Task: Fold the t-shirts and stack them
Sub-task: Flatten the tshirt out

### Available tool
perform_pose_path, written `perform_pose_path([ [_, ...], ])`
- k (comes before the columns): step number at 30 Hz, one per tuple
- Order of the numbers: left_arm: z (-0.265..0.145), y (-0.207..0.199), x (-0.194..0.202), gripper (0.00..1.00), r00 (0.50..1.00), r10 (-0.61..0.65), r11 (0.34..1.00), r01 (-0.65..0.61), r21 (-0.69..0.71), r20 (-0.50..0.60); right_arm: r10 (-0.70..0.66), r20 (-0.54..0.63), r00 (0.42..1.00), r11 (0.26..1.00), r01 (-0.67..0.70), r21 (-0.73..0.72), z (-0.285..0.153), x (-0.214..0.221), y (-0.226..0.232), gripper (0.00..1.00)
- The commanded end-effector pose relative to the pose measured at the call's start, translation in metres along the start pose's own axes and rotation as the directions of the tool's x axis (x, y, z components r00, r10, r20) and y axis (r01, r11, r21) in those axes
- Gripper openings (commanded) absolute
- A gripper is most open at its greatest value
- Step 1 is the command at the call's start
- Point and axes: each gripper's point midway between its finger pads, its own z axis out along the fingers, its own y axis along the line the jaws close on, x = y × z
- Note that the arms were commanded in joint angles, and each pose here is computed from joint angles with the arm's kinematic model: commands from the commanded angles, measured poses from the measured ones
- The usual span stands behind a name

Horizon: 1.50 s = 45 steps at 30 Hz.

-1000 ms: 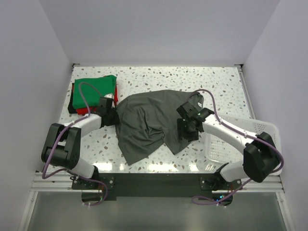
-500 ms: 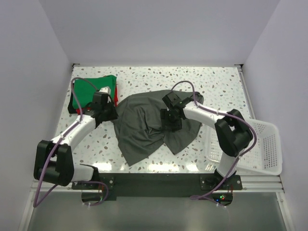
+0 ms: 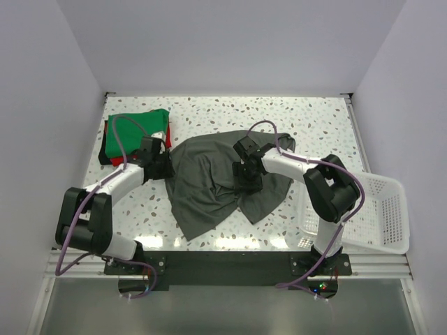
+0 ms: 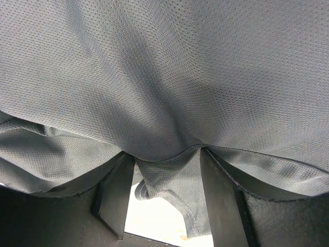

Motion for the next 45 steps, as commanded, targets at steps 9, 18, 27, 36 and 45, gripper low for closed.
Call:
perform_pose_path([
  [9, 0.024, 0.016, 0.002, 0.37, 0.999, -0.036, 0.995, 0.033, -0.090, -0.024, -0.021, 0.012, 1.000, 0.999, 0.021, -0.028, -0.006, 0.002, 0.005, 0.56],
  [18, 0.014, 0.021, -0.004, 0.43, 0.999, -0.049, 0.992, 0.050, -0.118, 0.015, -0.030, 0.005, 1.000, 0.999, 0.030, -0.030, -0.006, 0.001, 0.006, 0.56],
  [27, 0.030, 0.016, 0.001, 0.40, 0.998, -0.054, 0.994, 0.051, -0.098, -0.028, -0.037, -0.005, 0.999, 0.999, 0.037, -0.029, -0.005, 0.003, 0.006, 0.56],
  [36, 0.024, 0.013, -0.011, 0.02, 0.998, -0.057, 0.994, 0.057, -0.090, 0.003, -0.044, -0.023, 0.999, 0.999, 0.044, -0.004, 0.001, 0.007, 0.000, 0.38],
  [45, -0.014, 0.011, -0.036, 0.00, 0.996, -0.035, 0.995, 0.042, -0.090, 0.077, -0.041, -0.039, 0.998, 0.995, 0.045, 0.091, -0.007, 0.013, -0.019, 0.00],
])
